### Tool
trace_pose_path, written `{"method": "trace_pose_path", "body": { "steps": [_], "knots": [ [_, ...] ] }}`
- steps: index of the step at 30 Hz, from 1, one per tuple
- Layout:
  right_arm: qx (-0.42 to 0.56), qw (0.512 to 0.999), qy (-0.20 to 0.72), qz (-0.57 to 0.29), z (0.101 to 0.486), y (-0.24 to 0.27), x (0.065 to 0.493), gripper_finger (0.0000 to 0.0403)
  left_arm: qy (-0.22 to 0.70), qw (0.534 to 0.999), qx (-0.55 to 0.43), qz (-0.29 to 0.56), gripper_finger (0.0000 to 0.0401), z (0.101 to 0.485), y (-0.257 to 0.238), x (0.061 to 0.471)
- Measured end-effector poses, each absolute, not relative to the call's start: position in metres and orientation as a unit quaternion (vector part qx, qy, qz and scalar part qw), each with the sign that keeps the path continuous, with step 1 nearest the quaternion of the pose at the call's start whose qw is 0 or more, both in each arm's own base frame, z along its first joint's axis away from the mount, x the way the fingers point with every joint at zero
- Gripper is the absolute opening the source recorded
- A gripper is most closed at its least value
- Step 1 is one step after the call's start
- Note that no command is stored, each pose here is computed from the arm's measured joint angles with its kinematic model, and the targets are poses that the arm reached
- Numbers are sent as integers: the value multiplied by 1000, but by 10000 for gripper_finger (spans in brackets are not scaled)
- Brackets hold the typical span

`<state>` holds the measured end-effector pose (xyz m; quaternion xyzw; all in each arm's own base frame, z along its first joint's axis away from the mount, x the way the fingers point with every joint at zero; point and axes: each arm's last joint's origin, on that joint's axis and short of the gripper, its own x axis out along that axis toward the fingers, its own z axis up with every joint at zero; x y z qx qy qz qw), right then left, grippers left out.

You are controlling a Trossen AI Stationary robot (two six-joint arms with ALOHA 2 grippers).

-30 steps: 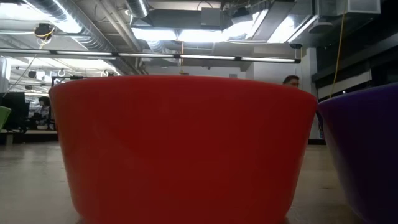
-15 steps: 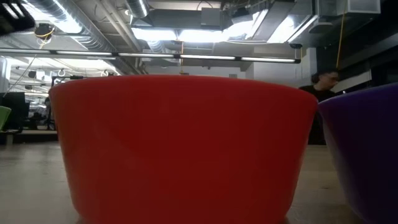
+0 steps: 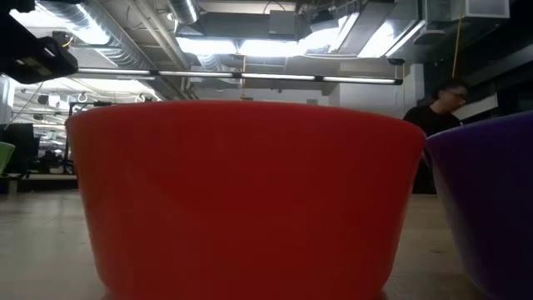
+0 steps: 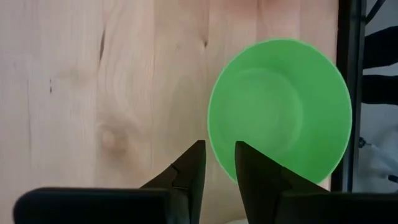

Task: Nest bowls inside each other
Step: Stack the green bowl on top of the light blue bowl

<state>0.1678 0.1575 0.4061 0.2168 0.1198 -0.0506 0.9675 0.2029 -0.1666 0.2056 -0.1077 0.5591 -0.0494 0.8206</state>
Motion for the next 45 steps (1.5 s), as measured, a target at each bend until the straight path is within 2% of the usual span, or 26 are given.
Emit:
{"method": "trace_pose_path", "body": {
  "steps": [10,21,23,25,27,32,38,45],
  "knots": [
    [211,969,119,-47,407,158,168,105,563,819,-103,-48,81,198,-170,207],
    [205,971,114,-41,408,159,168,105,596,796,-97,-29,79,167,-178,219],
    [206,971,114,-39,408,159,168,105,612,784,-108,7,67,160,-175,219],
    [206,971,115,-37,409,159,168,105,622,775,-113,30,32,159,-170,218],
    [205,971,116,-34,408,161,167,105,611,781,-126,34,10,166,-167,218],
    [203,972,117,-28,408,163,165,105,585,799,-133,53,4,215,-158,210],
    [200,973,116,-28,409,163,164,105,633,761,-127,67,4,268,-144,170],
    [194,974,116,-25,409,164,163,105,688,712,-123,62,3,272,-160,126]
  ]
}}
